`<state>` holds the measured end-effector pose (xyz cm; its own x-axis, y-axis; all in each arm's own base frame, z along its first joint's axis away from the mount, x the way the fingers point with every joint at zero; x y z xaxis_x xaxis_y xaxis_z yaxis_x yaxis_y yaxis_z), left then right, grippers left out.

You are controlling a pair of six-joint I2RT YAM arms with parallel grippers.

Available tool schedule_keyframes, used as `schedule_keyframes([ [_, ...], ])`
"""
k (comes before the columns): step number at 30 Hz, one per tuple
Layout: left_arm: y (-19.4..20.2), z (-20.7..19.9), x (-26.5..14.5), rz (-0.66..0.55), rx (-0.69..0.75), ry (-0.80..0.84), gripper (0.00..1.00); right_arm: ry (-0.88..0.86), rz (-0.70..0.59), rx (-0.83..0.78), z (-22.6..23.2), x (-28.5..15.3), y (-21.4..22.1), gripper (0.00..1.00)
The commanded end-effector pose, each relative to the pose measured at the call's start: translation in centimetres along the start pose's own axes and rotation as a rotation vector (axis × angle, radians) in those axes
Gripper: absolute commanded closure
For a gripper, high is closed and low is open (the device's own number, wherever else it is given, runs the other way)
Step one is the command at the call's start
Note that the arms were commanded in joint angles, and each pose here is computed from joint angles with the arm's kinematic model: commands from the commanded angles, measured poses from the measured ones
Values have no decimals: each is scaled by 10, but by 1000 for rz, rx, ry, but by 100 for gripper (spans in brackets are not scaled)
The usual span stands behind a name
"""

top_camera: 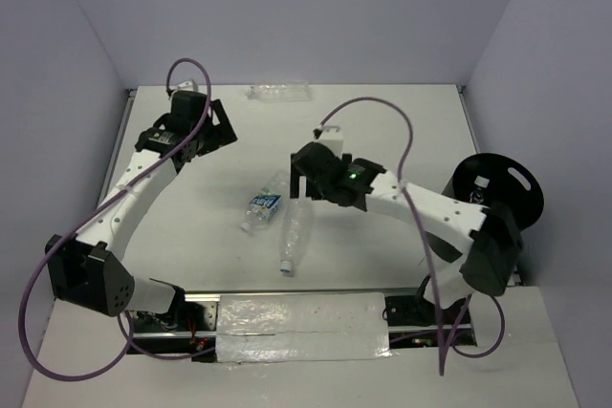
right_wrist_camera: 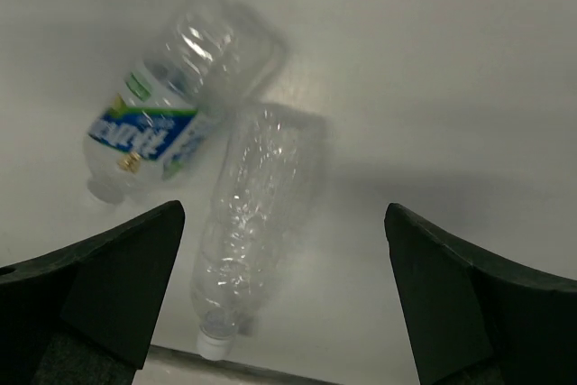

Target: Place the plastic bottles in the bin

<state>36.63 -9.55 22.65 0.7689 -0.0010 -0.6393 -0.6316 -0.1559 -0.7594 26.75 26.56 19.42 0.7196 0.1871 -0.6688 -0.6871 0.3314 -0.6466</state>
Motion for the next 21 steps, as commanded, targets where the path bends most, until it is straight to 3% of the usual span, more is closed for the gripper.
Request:
schedule_keyframes([
  [1,-30,19,-26,-117,-99,-24,1,-68,139,92,21,13,40,0],
  [13,-23,15,-21,-80,-86,6,1,68,360,55,2,87,130,1],
  [16,-22,14,-20,-74,-84,12,1,107,347,57,-4,91,131,15],
  [19,-24,12,-21,-78,-85,20,1,141,260,46,-10,82,107,38],
  [21,-24,11,-20,-76,-86,26,1,166,196,29,-16,63,83,44],
])
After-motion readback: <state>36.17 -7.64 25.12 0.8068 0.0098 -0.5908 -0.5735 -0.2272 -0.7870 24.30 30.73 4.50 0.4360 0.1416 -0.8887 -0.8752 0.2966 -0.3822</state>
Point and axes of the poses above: each gripper's point midway between its finger pads, its own x axis out along the fingers, its own z axis along the line the jaws close on, y = z × x, the point moved 1 cm from there along -x, back along the fingers, and after that the axes turned 14 degrees about x, right-handed, at the moved point
